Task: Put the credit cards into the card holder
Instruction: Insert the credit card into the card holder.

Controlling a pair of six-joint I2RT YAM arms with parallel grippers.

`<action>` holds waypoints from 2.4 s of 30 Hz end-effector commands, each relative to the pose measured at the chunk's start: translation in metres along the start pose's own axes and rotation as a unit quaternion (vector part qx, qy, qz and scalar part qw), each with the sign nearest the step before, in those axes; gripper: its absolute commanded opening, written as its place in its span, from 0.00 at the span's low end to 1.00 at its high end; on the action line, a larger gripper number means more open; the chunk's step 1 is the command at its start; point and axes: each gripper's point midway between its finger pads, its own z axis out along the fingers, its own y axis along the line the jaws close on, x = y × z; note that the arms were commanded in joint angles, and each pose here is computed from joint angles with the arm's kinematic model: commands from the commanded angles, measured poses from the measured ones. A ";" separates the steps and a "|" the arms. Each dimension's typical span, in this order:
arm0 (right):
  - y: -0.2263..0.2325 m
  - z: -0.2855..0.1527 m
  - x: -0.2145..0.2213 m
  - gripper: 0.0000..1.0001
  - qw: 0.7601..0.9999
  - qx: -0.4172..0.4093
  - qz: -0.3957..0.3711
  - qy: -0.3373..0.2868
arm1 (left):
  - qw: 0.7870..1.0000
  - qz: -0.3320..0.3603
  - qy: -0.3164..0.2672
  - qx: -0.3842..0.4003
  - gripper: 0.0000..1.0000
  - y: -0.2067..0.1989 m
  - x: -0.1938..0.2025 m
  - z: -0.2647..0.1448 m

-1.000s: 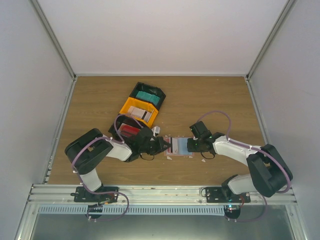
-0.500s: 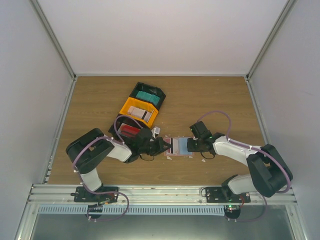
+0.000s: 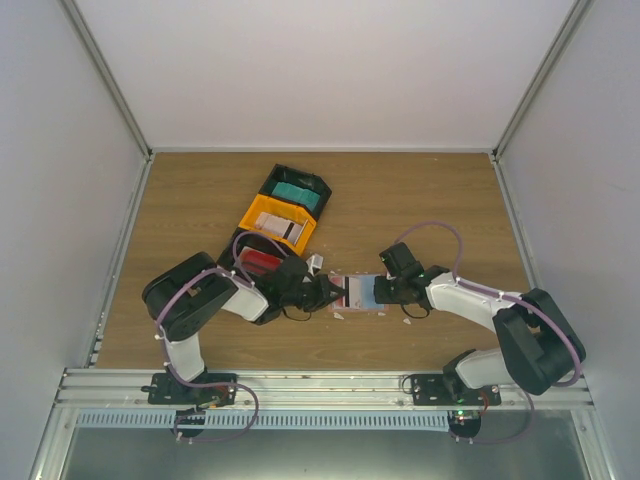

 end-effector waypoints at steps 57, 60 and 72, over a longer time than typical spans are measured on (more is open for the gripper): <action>0.015 -0.005 0.025 0.47 0.997 -0.063 0.011 0.035 | 0.995 0.061 0.079 -0.016 0.02 -0.010 0.030 0.055; 0.013 -0.006 0.024 0.47 0.998 -0.059 0.015 0.029 | 0.995 0.060 0.081 -0.017 0.03 -0.009 0.031 0.054; -0.006 -0.030 -0.005 0.51 0.999 0.006 0.030 -0.039 | 0.993 0.101 0.049 -0.046 0.31 -0.029 0.023 0.032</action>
